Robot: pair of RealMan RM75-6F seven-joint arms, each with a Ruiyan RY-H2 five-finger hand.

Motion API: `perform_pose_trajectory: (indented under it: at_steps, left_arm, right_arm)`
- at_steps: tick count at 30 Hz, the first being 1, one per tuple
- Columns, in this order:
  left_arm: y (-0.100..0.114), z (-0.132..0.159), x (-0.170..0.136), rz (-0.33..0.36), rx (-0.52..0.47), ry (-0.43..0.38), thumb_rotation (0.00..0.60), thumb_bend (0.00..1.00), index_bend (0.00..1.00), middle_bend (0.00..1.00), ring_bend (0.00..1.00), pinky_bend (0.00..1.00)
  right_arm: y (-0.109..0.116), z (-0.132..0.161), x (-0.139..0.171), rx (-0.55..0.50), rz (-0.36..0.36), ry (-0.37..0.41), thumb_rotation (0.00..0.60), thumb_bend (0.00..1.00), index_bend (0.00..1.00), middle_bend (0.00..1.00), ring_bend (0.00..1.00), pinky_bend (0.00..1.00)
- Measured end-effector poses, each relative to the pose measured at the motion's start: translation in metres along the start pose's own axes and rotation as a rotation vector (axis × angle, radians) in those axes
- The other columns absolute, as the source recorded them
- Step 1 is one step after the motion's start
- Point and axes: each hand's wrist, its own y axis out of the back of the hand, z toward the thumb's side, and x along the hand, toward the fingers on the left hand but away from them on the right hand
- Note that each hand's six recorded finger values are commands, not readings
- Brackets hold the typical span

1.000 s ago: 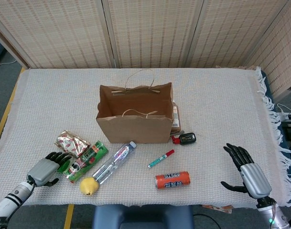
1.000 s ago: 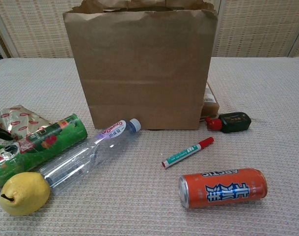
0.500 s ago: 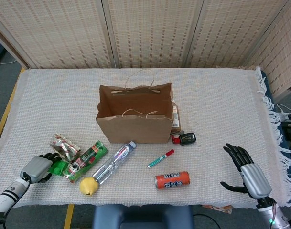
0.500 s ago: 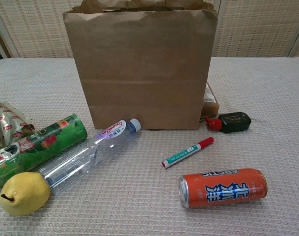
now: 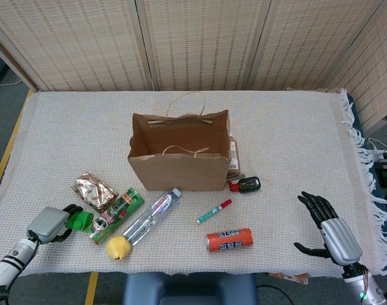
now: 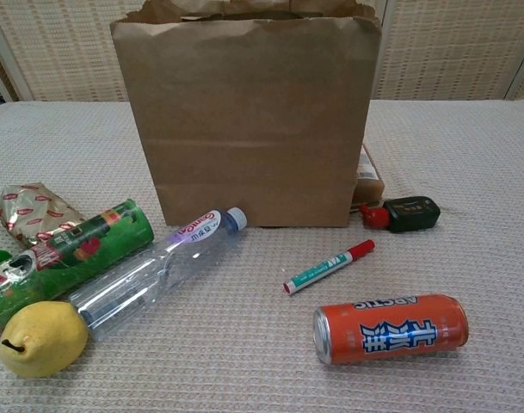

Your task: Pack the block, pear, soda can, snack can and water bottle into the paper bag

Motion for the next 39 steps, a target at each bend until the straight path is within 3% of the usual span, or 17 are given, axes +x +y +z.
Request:
perform_pose_trajectory:
  at_steps: [7,13,16,19,23,26,29,35,39]
  left_arm:
    - [0.020,-0.010,0.005,0.084,-0.041,0.049,0.600,0.68,0.76,0.76,0.73,0.83]
    - [0.055,-0.032,0.007,0.247,-0.138,0.158,0.600,0.68,0.76,0.76,0.73,0.82]
    - [0.083,-0.047,0.008,0.390,-0.265,0.251,0.600,0.68,0.76,0.76,0.73,0.82]
    - [0.117,-0.065,0.006,0.555,-0.458,0.344,0.600,0.68,0.76,0.76,0.73,0.82]
    - [0.168,-0.073,0.005,0.747,-0.787,0.393,0.600,0.69,0.76,0.76,0.73,0.81]
    - [0.208,-0.056,0.012,0.813,-0.959,0.332,0.600,0.69,0.76,0.76,0.73,0.81]
    - [0.243,-0.024,0.024,0.817,-1.010,0.230,0.600,0.69,0.76,0.76,0.73,0.81]
    - [0.286,0.053,0.048,0.754,-0.948,0.056,0.600,0.69,0.76,0.76,0.73,0.81]
    - [0.301,0.109,0.065,0.703,-0.884,-0.042,0.600,0.69,0.76,0.76,0.73,0.81]
  right_arm:
    - [0.001,0.000,0.000,-0.001,-0.001,-0.002,0.600,0.03,0.00,0.00,0.00,0.00]
    - [0.001,0.000,0.000,-0.006,-0.005,-0.003,0.600,0.03,0.00,0.00,0.00,0.00]
    - [0.002,0.001,-0.001,-0.012,-0.007,-0.001,0.600,0.03,0.00,0.00,0.00,0.00]
    - [0.002,0.002,-0.002,-0.015,-0.008,0.004,0.600,0.03,0.00,0.00,0.00,0.00]
    - [0.001,0.005,-0.003,-0.015,-0.008,0.009,0.600,0.03,0.00,0.00,0.00,0.00]
    - [0.000,0.007,-0.005,-0.016,-0.004,0.010,0.600,0.03,0.00,0.00,0.00,0.00]
    - [0.000,0.006,-0.004,-0.015,-0.001,0.006,0.600,0.03,0.00,0.00,0.00,0.00]
    - [0.000,0.001,-0.003,-0.023,0.006,-0.005,0.600,0.03,0.00,0.00,0.00,0.00]
    - [0.000,0.000,-0.003,-0.031,0.014,-0.008,0.600,0.03,0.00,0.00,0.00,0.00]
